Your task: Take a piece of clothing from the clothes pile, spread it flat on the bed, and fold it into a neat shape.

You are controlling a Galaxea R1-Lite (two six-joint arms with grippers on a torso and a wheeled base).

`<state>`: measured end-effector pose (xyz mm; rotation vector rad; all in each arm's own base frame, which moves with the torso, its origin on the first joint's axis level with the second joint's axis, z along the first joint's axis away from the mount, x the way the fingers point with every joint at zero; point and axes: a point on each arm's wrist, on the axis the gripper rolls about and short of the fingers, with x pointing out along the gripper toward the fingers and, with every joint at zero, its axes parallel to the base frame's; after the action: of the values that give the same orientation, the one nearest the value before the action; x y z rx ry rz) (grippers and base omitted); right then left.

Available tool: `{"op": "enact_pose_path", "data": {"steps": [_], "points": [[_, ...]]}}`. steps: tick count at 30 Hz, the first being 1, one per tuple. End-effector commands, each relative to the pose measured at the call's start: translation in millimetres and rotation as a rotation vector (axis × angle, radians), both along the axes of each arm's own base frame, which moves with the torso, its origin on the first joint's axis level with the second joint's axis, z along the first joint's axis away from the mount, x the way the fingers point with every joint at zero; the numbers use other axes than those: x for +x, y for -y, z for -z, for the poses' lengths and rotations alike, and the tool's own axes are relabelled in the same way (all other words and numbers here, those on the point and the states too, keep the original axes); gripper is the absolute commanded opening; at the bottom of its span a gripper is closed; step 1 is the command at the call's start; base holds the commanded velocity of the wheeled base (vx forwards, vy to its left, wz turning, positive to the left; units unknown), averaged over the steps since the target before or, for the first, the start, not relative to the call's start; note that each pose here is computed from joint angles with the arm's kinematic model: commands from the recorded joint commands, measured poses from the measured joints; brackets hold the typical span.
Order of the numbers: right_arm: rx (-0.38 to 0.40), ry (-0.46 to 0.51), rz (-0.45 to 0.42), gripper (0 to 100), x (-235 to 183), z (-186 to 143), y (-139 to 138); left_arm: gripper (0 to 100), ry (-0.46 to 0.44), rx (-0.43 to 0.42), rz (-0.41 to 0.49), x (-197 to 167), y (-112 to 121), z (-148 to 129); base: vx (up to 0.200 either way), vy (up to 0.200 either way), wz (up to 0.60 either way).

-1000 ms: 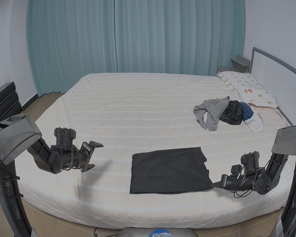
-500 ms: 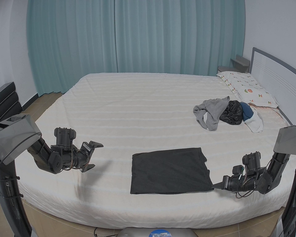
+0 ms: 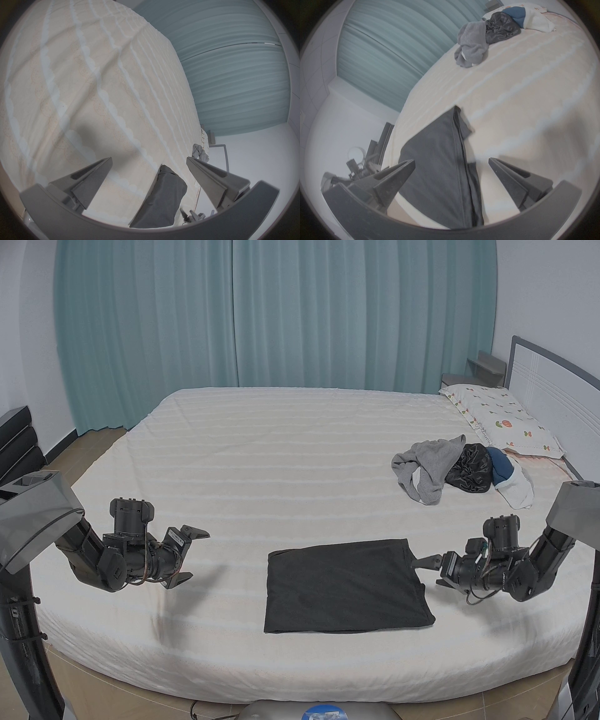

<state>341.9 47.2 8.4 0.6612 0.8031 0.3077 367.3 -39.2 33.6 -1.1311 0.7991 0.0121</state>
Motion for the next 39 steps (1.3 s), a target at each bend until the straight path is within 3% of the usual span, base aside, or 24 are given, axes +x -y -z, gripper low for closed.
{"op": "enact_pose_path", "data": {"steps": [1,5,9,16,17,37,38,39], "points": [[0.034,-0.034,0.093,100,59,22,-8,100,-0.001,-0.001,0.0,0,0,0,0.0,0.0,0.0],[0.099,-0.046,0.141,100,88,24,-28,100,-0.001,-0.002,-0.001,0,0,0,0.0,0.0,0.0],[0.074,-0.055,0.158,100,104,36,-45,100,-0.001,-0.002,-0.001,0,0,0,0.0,0.0,0.0],[0.052,-0.015,0.199,100,122,44,-47,100,-0.003,-0.005,-0.004,0,0,0,0.0,0.0,0.0],[0.051,-0.017,0.2,0,122,46,-47,100,-0.003,-0.005,-0.005,0,-1,0,0.0,0.0,0.0],[0.045,0.014,0.267,0,131,44,-33,100,-0.003,-0.002,-0.001,0,0,1,0.0,0.0,0.0],[0.046,0.016,0.268,100,131,42,-32,100,-0.003,-0.002,-0.001,0,0,1,0.0,0.0,0.0],[0.049,0.021,0.271,100,131,40,-30,100,-0.003,-0.002,-0.001,0,0,1,0.0,0.0,0.0]]}}
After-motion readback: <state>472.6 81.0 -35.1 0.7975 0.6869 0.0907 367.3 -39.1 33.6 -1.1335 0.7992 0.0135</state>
